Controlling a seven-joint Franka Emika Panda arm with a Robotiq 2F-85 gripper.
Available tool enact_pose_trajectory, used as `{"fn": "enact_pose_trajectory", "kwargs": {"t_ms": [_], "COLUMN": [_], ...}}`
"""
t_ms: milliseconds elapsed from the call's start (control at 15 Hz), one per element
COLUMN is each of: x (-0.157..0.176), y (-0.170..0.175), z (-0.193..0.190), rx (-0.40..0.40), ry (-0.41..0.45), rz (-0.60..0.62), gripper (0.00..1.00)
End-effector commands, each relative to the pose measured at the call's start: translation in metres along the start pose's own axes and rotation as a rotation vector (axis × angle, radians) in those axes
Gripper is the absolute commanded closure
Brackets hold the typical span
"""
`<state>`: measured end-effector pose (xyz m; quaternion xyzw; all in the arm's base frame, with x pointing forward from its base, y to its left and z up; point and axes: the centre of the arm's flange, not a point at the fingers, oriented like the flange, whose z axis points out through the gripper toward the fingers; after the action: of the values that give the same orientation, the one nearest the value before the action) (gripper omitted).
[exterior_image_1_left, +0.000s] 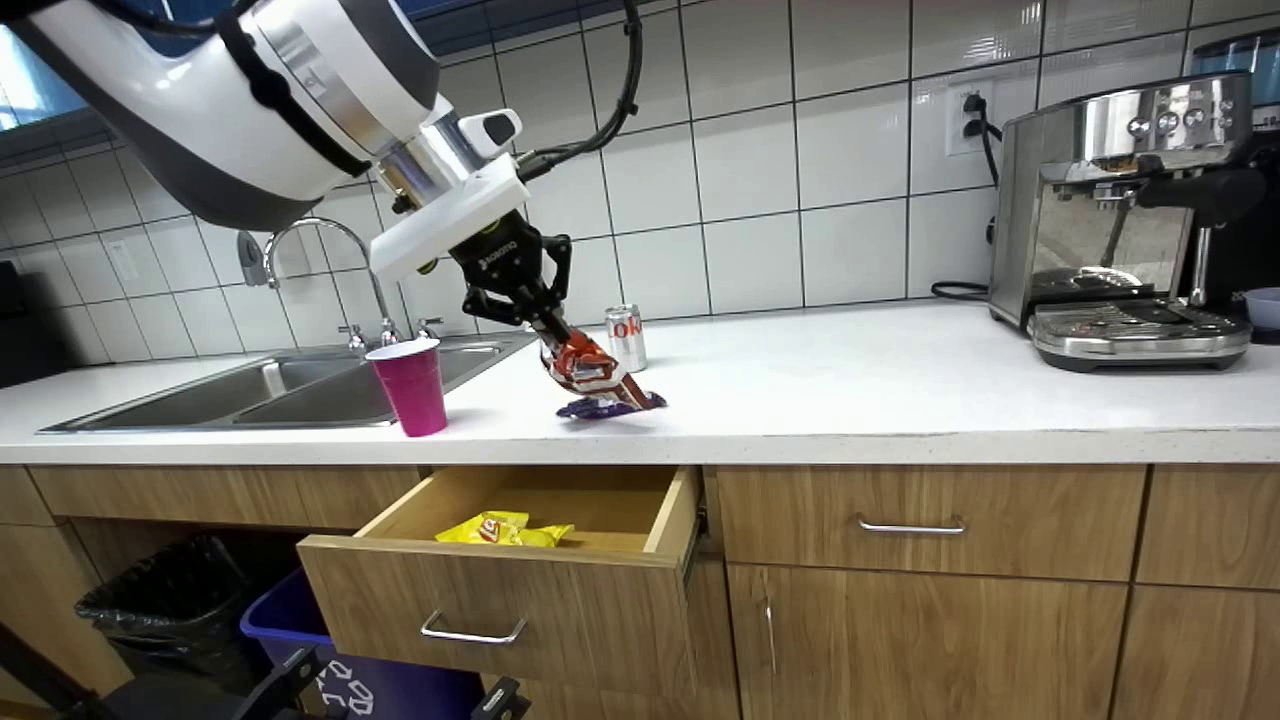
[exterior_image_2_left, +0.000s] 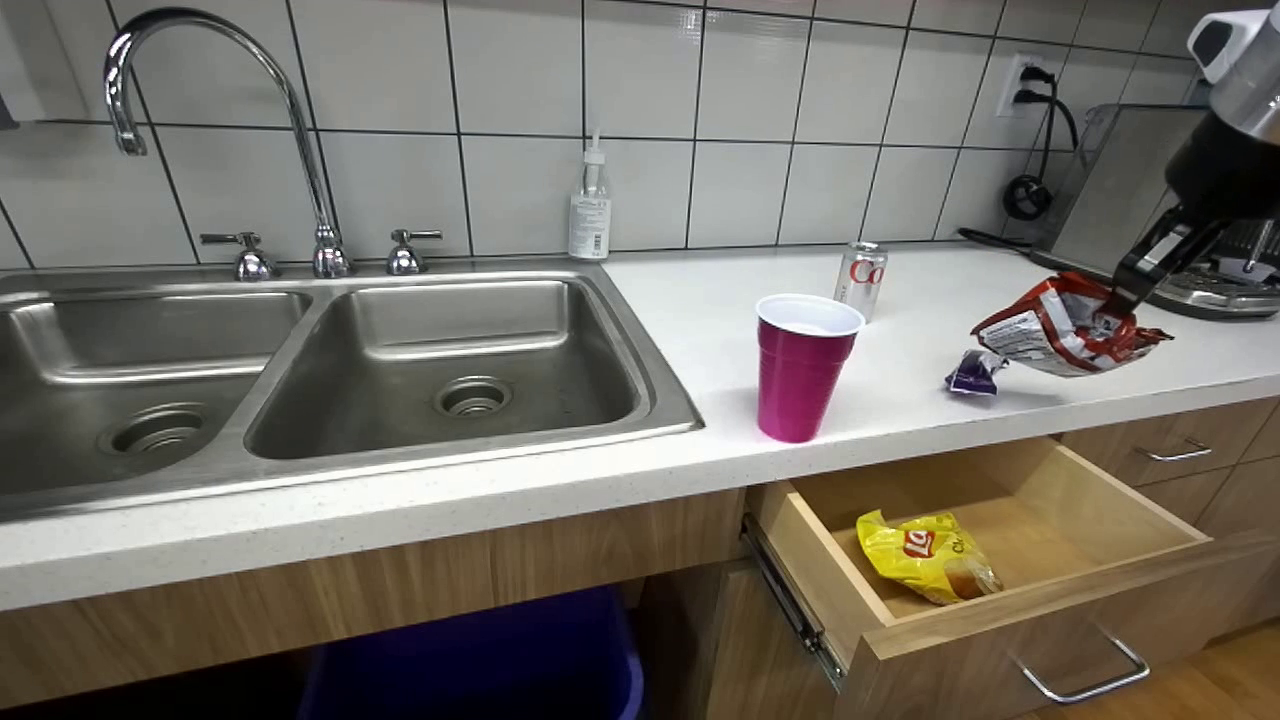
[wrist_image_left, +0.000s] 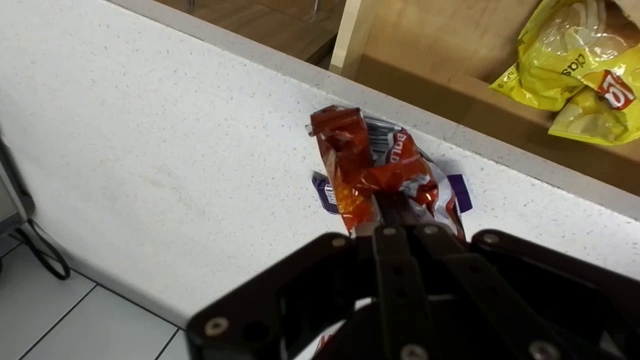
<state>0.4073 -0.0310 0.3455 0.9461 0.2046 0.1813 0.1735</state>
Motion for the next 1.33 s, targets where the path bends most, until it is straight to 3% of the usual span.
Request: {"fn": "enact_pose_trajectory", "kwargs": {"t_ms": [0,1267], "x": [-0.012,-0.025], "y": [-0.012,-0.025], "z": [-0.015,0.008], "rx": [0.014,0.13], "ry": [-0.018,-0.191], "rz": [0.006,0.054], "gripper": [1.0,1.0]}}
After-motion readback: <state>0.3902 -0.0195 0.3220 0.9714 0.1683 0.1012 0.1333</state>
